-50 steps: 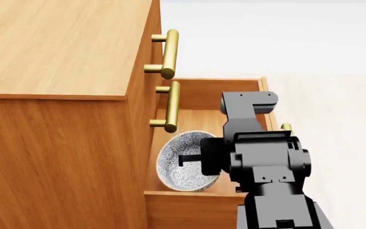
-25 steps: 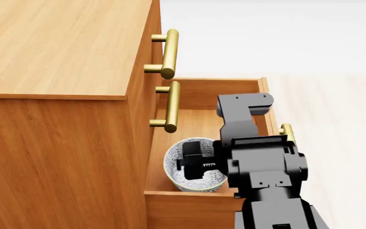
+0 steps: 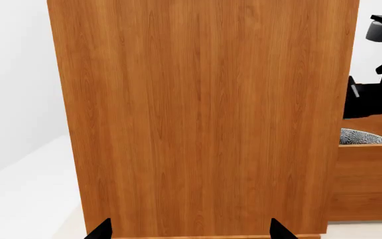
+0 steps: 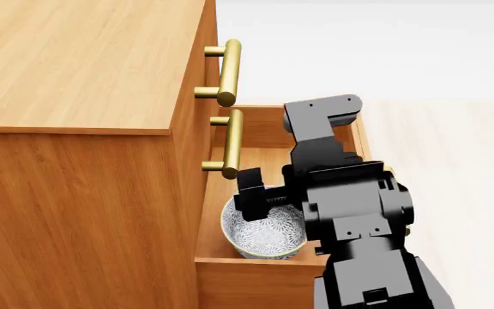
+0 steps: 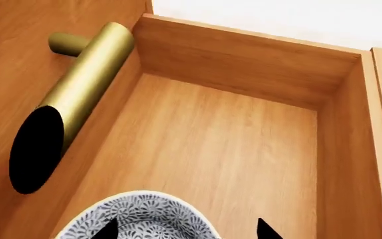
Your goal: Put the bowl in the bottom drawer of the cabinet and close it.
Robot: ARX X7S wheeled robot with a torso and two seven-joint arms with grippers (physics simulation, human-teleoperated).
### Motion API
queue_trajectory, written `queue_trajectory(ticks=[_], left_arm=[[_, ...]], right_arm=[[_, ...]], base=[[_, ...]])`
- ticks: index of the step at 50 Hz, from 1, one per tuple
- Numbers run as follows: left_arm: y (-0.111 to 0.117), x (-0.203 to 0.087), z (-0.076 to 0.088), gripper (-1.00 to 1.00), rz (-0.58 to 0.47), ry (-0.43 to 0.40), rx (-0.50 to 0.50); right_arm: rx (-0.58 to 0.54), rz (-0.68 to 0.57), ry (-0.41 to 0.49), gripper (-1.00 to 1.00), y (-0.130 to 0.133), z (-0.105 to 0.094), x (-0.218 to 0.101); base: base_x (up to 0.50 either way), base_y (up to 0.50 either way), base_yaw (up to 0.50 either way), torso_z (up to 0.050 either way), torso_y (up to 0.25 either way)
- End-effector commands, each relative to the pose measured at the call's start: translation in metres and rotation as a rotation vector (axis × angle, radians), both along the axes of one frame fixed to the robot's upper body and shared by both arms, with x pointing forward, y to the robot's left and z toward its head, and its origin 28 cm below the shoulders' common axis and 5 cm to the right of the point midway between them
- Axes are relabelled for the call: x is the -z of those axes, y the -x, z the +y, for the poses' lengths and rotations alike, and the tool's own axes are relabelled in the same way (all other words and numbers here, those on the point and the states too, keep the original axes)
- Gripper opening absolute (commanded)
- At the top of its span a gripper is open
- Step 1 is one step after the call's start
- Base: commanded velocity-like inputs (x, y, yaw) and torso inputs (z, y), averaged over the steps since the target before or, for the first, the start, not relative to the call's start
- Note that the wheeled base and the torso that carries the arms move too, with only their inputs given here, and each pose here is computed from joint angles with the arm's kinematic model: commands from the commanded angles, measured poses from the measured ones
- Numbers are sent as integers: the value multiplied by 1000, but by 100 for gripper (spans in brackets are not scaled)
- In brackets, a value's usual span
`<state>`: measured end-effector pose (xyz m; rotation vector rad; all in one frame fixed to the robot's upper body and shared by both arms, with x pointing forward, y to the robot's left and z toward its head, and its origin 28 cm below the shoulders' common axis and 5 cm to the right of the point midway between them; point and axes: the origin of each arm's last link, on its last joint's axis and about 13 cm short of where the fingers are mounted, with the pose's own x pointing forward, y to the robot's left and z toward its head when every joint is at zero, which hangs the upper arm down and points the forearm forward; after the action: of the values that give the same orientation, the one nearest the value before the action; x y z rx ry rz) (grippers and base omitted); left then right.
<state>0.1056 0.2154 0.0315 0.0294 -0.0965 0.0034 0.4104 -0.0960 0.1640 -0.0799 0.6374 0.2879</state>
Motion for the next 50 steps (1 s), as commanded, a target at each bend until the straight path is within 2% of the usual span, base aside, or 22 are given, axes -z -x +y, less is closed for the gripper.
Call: queue_trajectory(ticks=[1,11,40,50], left_arm=[[0,0,0,100,0,1,0],[0,-1,0,100,0,4,-1],[0,0,0,100,1,1,-2],[1,0,0,100,0,-1,-1]], right_arm=[[-3,-39,19,100,-4,-1,-14],[4,-77,65,100,-7,-4,-28],[59,-128,58,100,-9,-35,-39],[94,-162,50,100,2,-46,-40]], base=[[0,0,0,0,0],[0,0,0,0,0],[0,0,0,0,0],[0,0,0,0,0]])
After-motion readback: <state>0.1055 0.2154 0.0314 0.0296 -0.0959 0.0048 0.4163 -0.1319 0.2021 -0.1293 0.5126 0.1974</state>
